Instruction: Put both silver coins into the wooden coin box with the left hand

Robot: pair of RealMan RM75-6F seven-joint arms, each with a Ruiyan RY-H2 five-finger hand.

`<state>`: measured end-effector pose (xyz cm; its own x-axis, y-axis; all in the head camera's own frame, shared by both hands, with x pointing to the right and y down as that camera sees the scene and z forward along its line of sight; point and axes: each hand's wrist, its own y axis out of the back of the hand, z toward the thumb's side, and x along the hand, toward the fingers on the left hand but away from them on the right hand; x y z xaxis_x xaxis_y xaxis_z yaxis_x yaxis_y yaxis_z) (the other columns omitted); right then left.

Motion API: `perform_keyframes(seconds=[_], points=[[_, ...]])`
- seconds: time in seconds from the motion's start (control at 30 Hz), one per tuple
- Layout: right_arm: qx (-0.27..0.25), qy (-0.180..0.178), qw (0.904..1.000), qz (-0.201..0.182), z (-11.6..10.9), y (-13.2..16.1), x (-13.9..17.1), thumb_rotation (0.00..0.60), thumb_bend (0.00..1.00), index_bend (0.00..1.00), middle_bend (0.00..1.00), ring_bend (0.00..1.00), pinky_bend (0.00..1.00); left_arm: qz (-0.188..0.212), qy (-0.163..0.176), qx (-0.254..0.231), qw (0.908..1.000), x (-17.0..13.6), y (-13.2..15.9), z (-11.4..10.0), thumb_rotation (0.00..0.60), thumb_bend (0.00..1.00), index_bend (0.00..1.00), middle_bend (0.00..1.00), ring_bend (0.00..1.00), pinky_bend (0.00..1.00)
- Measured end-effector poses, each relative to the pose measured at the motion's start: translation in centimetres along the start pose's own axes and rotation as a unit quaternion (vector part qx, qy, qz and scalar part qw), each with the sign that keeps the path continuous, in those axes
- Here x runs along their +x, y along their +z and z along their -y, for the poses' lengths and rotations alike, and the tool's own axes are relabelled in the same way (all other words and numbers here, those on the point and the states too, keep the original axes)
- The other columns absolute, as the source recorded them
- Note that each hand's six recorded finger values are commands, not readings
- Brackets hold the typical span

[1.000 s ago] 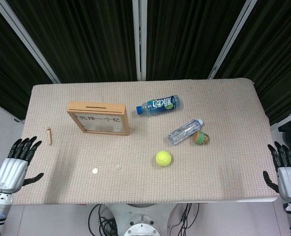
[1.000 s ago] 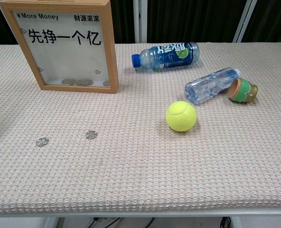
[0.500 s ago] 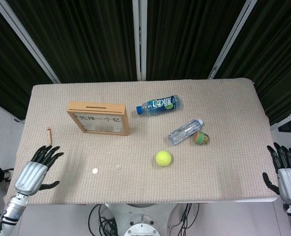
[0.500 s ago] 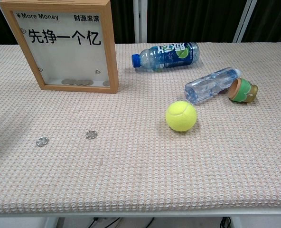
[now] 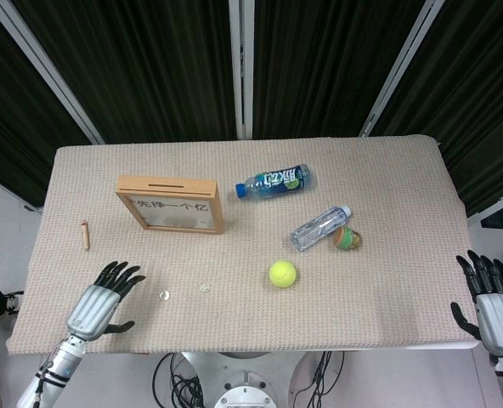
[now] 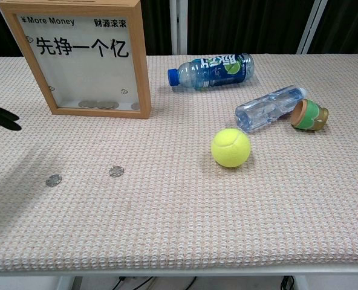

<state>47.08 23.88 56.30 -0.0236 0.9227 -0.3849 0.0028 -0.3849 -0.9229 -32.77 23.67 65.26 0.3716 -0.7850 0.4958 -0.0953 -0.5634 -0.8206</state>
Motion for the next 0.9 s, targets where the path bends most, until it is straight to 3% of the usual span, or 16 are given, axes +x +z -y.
perform_keyframes(seconds=[0.4, 0.9], points=[[-0.004, -0.002, 0.9999, 0.01, -0.4, -0.8, 0.3, 0.6, 0.29, 0.0, 0.0, 0.0, 0.0, 0.014, -0.001, 0.004, 0.9999, 3.0, 1.6, 2.3, 0.6, 0.11, 0.29, 0.13, 0.02, 0.09], [-0.004, 0.003, 0.9999, 0.015, -0.4, -1.2, 0.1, 0.6, 0.29, 0.0, 0.0, 0.0, 0.0, 0.007, -0.011, -0.007, 0.9999, 3.7, 1.6, 4.0, 0.6, 0.19, 0.37, 0.14, 0.02, 0.09]])
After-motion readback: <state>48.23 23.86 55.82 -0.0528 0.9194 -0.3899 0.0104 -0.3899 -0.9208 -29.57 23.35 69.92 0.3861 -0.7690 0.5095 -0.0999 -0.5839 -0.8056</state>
